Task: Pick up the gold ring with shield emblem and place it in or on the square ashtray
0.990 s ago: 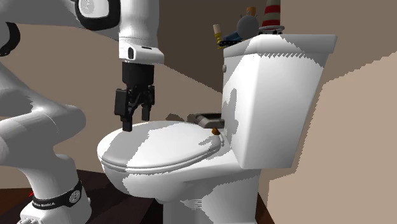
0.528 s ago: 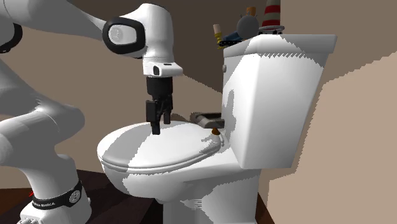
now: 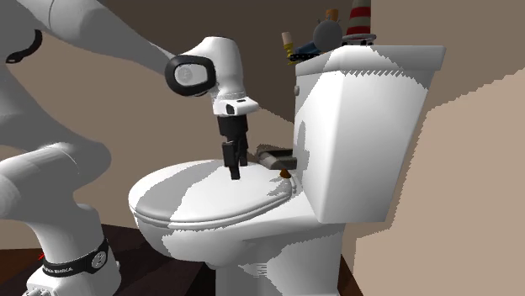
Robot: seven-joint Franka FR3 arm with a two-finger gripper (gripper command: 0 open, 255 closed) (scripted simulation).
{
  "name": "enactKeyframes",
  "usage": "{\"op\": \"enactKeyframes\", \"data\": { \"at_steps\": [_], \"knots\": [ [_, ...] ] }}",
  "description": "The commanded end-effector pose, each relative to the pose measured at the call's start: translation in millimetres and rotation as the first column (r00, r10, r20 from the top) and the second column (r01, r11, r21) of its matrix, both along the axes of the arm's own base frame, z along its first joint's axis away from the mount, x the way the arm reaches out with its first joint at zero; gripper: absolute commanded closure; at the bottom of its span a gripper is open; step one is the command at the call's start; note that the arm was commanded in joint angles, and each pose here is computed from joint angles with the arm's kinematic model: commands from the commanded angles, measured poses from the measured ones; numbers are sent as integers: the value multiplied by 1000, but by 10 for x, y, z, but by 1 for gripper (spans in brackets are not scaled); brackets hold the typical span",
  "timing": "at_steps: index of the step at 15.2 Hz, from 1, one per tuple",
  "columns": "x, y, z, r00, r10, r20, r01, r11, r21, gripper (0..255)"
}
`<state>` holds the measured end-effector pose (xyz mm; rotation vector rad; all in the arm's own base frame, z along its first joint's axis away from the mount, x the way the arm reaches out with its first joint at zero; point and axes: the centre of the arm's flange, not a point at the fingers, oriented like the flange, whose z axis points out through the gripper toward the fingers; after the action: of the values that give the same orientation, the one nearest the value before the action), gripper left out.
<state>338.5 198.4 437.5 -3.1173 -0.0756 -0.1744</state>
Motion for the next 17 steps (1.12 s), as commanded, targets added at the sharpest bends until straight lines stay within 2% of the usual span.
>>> {"op": "enactKeyframes", "data": {
  "at_steps": [1, 9, 17],
  "knots": [
    [67, 238, -67, 1000, 5, 31, -6, 1000, 13, 0],
    [305, 1104, -375, 989, 23, 145, -31, 998, 53, 0],
    [555, 1986, -619, 966, 35, 257, -60, 994, 89, 0]
  ]
}}
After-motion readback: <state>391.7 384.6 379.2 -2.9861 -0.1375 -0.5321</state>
